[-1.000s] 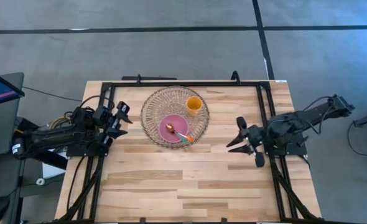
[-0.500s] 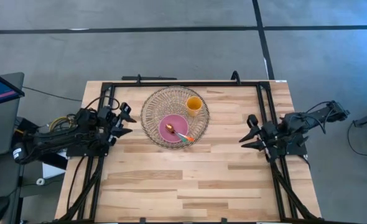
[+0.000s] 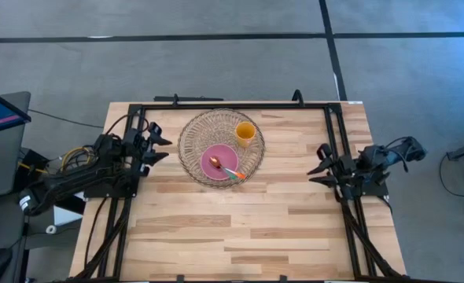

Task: Pick & Place Utensil
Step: Return to Home Position

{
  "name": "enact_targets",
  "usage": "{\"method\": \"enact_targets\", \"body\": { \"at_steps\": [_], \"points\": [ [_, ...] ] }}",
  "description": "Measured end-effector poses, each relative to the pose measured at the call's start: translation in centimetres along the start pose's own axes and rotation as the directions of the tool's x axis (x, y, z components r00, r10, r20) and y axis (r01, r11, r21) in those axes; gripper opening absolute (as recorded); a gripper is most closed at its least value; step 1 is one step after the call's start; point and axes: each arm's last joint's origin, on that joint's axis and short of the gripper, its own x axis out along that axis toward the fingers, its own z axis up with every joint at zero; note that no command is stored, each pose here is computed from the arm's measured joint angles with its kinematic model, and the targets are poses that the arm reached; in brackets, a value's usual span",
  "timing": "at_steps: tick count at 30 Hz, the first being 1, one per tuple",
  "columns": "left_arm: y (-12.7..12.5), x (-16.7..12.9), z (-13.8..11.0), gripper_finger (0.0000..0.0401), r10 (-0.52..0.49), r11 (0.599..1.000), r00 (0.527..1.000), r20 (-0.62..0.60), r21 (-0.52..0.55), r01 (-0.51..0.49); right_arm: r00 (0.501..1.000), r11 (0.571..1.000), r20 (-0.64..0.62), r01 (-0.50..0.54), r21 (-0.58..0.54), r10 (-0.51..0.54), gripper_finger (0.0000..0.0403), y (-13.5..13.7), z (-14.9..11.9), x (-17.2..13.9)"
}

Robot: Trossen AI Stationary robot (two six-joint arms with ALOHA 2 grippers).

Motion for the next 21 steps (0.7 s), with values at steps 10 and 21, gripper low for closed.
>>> {"method": "enact_targets", "body": {
  "at_steps": [10, 21],
  "points": [
    [0.6, -0.4, 0.1, 0.0191, 0.062, 0.998, 0.998, -0.016, 0.018, -0.061, 0.992, 0.995, -0.076, 0.102, -0.014, -0.103, 0.0082, -0.4, -1.5, 0.1],
    [0.7, -0.5, 0.0, 0.0191, 0.065, 0.998, 0.998, -0.028, -0.002, -0.065, 0.982, 0.986, -0.090, 0.161, -0.051, -0.165, 0.0082, -1.1, -4.1, 0.7]
  ]
}}
